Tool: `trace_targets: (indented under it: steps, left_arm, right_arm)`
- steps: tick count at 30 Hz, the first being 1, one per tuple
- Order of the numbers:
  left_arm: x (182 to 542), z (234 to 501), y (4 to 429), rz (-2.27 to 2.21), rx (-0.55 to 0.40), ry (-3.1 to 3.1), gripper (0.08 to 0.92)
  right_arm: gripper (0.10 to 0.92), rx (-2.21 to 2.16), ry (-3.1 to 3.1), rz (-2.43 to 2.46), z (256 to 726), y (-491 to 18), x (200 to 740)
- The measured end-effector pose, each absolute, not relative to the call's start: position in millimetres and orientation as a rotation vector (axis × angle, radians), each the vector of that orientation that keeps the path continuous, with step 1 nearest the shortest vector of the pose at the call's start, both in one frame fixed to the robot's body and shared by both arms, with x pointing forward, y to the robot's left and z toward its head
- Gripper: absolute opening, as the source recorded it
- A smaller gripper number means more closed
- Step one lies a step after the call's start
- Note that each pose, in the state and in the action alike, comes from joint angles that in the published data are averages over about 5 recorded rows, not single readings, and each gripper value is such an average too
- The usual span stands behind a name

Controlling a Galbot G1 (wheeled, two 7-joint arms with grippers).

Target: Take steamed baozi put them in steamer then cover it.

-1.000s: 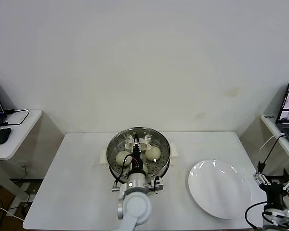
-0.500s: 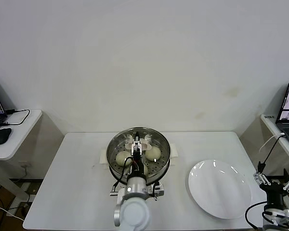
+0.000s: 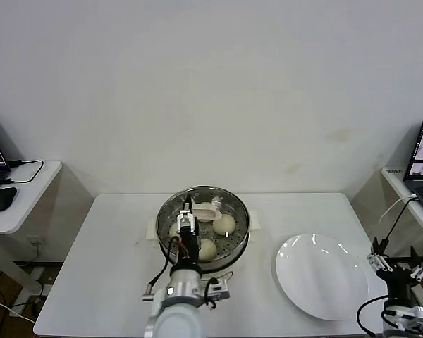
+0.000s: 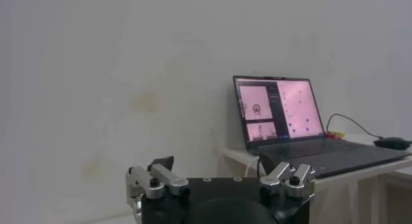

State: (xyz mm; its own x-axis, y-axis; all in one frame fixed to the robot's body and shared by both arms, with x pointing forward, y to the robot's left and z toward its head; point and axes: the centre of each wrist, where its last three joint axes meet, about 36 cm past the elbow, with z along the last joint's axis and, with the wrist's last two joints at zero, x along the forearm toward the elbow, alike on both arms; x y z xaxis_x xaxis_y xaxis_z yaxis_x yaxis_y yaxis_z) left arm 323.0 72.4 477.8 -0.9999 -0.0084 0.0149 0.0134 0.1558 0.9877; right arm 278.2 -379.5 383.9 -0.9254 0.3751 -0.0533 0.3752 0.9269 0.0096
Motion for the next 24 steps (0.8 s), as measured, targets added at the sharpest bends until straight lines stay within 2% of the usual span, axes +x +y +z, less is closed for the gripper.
trace_targets:
  steps: [6,11,18,24]
  left_arm:
    - [305,495,104,-1.939,0.028,-2.462,0.823]
    - [304,497,145,-1.777,0.049,-2.587,0.823]
    - [306,478,216,-1.404,-0.022,-2.802,0.823]
    - [294,454,267,-1.034,-0.022,-2.954,0.823]
  right_arm:
    - [0.823,0.513,3.078,0.026,388,-373,279]
    - [0.823,0.41,3.129,0.041,391,-367,283]
    - [0.823,0.271,3.195,0.045,383,-353,288]
    - [0.823,0.202,3.231,0.06,373,-342,291]
